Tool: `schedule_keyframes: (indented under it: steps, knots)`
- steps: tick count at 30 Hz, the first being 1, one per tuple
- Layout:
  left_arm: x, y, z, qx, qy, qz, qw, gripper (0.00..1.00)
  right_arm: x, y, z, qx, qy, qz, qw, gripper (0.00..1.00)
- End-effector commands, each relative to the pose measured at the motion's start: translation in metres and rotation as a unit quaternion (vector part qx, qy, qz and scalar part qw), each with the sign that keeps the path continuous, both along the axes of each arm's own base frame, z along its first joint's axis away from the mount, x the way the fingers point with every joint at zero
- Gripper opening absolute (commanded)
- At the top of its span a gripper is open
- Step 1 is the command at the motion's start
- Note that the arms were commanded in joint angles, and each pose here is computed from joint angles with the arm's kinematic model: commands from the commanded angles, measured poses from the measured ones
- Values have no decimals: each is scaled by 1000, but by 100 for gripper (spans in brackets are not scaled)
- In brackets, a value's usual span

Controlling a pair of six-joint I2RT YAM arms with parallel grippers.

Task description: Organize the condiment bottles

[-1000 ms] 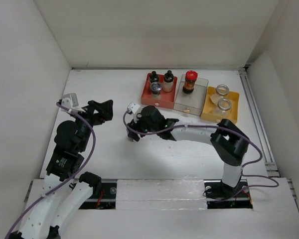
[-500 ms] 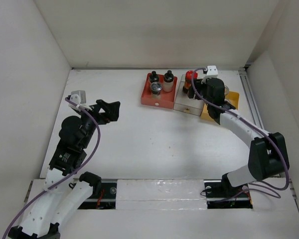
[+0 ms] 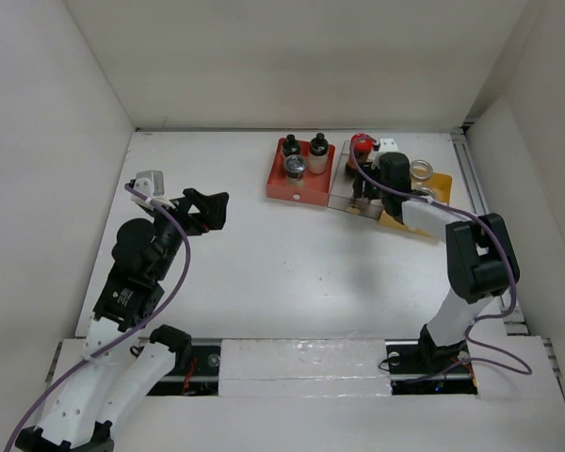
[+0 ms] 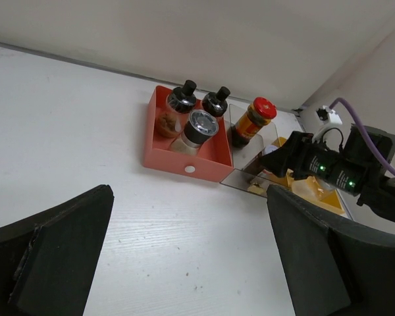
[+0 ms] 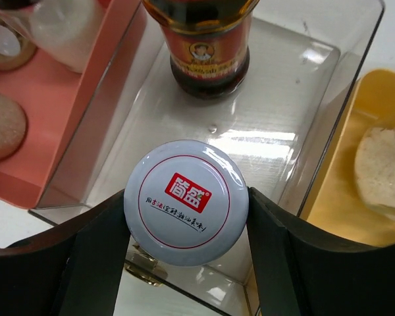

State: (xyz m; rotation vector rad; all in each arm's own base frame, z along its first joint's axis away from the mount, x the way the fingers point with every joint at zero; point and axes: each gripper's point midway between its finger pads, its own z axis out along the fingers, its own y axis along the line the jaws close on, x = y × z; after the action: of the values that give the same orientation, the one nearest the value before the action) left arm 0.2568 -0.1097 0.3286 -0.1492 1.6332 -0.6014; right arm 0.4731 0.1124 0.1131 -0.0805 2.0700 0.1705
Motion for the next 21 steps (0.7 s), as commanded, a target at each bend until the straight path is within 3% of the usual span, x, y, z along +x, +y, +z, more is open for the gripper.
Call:
schedule_keyframes:
  steps: [1, 4, 5, 8, 15, 21]
  knots:
    - [0, -1, 22, -6, -33, -6, 999, 100, 35, 10, 67, 28, -101, 8, 994, 56]
    - [0, -1, 22, -6, -33, -6, 999, 100, 35, 10, 61, 23, -96, 1, 995, 67]
    - [0, -1, 22, -6, -33, -6, 999, 100, 33, 10, 62, 23, -96, 1, 995, 80]
    - [0, -1, 22, -6, -33, -6, 999, 100, 32, 6, 76, 23, -111, -8, 994, 99]
    - [0, -1, 22, -6, -33, -6, 999, 100, -10, 31, 173, 49, -194, 49, 978, 99]
    - [-4, 4, 28, -10, -44, 4, 999, 100, -109, 108, 226, 68, -240, 200, 947, 99]
